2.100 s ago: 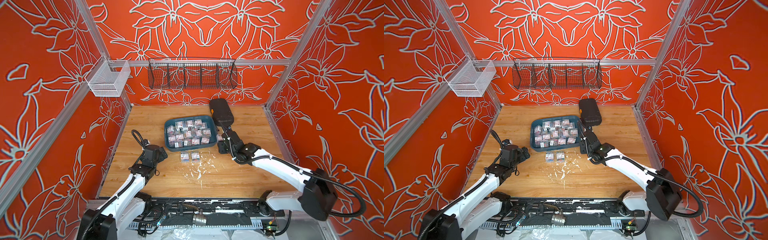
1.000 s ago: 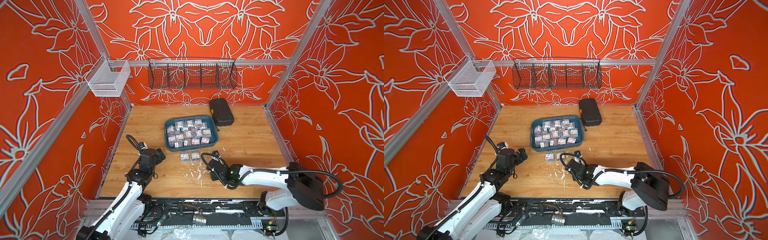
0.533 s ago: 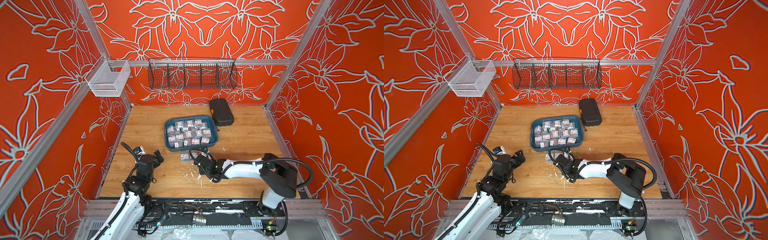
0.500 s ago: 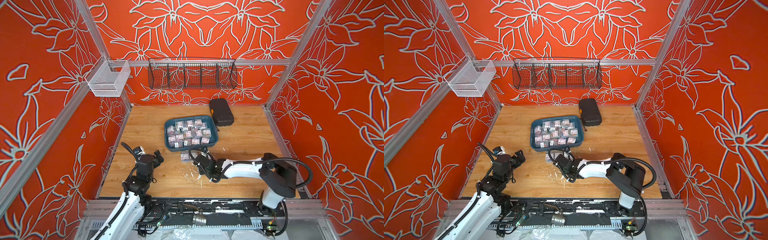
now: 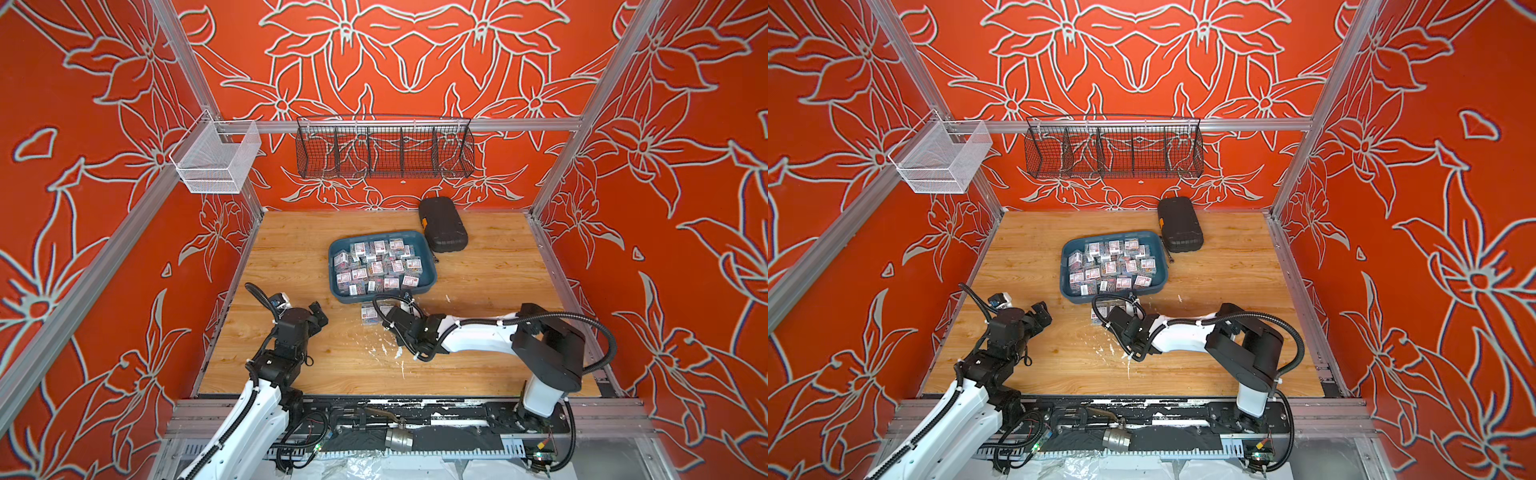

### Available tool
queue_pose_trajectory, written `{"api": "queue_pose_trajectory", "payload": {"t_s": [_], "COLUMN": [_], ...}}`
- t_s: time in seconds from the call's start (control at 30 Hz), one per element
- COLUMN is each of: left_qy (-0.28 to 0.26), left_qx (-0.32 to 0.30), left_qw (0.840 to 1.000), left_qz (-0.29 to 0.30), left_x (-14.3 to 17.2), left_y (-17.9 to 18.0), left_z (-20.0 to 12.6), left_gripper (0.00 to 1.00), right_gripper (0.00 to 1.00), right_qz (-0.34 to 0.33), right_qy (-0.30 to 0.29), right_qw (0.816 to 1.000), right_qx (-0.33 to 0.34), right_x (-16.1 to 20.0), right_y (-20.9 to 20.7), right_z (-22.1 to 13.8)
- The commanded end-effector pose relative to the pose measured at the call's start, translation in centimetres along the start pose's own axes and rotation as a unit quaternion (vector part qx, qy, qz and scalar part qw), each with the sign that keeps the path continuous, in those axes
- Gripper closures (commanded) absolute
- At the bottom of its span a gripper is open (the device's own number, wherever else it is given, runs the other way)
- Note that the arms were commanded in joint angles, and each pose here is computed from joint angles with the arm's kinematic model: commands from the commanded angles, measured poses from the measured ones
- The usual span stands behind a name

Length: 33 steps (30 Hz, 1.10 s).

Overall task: Take the paper clips out of the storage box
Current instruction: Place the boxed paper clips at the center of the board.

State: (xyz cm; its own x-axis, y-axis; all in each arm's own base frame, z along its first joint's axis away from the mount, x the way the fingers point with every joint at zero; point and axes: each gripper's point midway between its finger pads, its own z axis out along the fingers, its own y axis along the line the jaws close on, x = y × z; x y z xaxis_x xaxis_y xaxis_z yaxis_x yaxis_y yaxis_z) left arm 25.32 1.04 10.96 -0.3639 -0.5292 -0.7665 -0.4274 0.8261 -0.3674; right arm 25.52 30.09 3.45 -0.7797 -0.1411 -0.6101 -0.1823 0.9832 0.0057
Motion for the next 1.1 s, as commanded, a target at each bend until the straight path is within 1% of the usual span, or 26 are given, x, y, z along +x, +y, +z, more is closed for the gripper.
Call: {"api": "queue_pose_trajectory", "payload": {"t_s": [0.0, 0.03, 0.17, 0.2, 0.27, 0.43, 0.47, 0.57, 0.63, 0.73, 0.8, 0.83, 1.07], "left_qy": [-0.010, -0.010, -0.009, -0.009, -0.008, -0.007, -0.007, -0.008, -0.008, -0.009, -0.009, -0.009, -0.009], "left_qx": [-0.004, -0.004, -0.001, 0.001, 0.001, 0.003, 0.002, 0.002, 0.002, 0.002, 0.002, 0.002, 0.001], "left_qw": [1.000, 1.000, 1.000, 1.000, 1.000, 1.000, 1.000, 1.000, 1.000, 1.000, 1.000, 1.000, 1.000], "left_qz": [-0.007, -0.007, -0.004, -0.004, -0.003, -0.003, -0.002, -0.003, -0.005, -0.005, -0.004, -0.004, -0.004], "left_x": [-0.7, -0.7, -0.6, -0.6, -0.6, -0.6, -0.5, -0.6, -0.5, -0.6, -0.6, -0.6, -0.6], "left_y": [0.0, 0.0, -0.2, -0.2, -0.3, -0.3, -0.3, -0.3, -0.2, -0.3, -0.3, -0.3, -0.2], "left_z": [0.0, 0.0, 0.0, 0.0, 0.1, 0.1, 0.1, 0.0, 0.0, 0.0, 0.0, 0.0, 0.0], "left_gripper": [0.03, 0.03, 0.03, 0.03, 0.03, 0.03, 0.02, 0.03, 0.03, 0.03, 0.03, 0.03, 0.02], "right_gripper": [0.46, 0.41, 0.26, 0.24, 0.24, 0.30, 0.33, 0.46, 0.50, 0.53, 0.58, 0.59, 0.59], "right_qz": [0.003, 0.004, 0.007, 0.010, 0.015, 0.033, 0.036, 0.042, 0.044, 0.050, 0.055, 0.057, 0.062], "right_qy": [-0.018, -0.017, -0.018, -0.019, -0.022, -0.036, -0.040, -0.056, -0.061, -0.053, -0.042, -0.038, -0.013], "right_qw": [1.000, 1.000, 1.000, 1.000, 1.000, 0.999, 0.999, 0.998, 0.997, 0.997, 0.997, 0.997, 0.998], "right_qx": [0.018, 0.023, 0.025, 0.021, 0.012, 0.003, 0.002, 0.003, 0.011, 0.019, 0.022, 0.024, 0.016], "right_x": [-1.4, -1.5, -1.7, -1.8, -1.8, -2.0, -2.0, -2.1, -2.1, -1.8, -1.4, -1.2, -0.2], "right_y": [0.1, 0.0, -0.4, -0.5, -0.8, -2.5, -2.9, -4.1, -4.9, -5.5, -5.6, -5.7, -4.4], "right_z": [0.3, 0.3, -0.4, -0.7, -1.4, -3.8, -4.2, -5.2, -5.4, -4.6, -3.7, -3.4, -1.1]}}
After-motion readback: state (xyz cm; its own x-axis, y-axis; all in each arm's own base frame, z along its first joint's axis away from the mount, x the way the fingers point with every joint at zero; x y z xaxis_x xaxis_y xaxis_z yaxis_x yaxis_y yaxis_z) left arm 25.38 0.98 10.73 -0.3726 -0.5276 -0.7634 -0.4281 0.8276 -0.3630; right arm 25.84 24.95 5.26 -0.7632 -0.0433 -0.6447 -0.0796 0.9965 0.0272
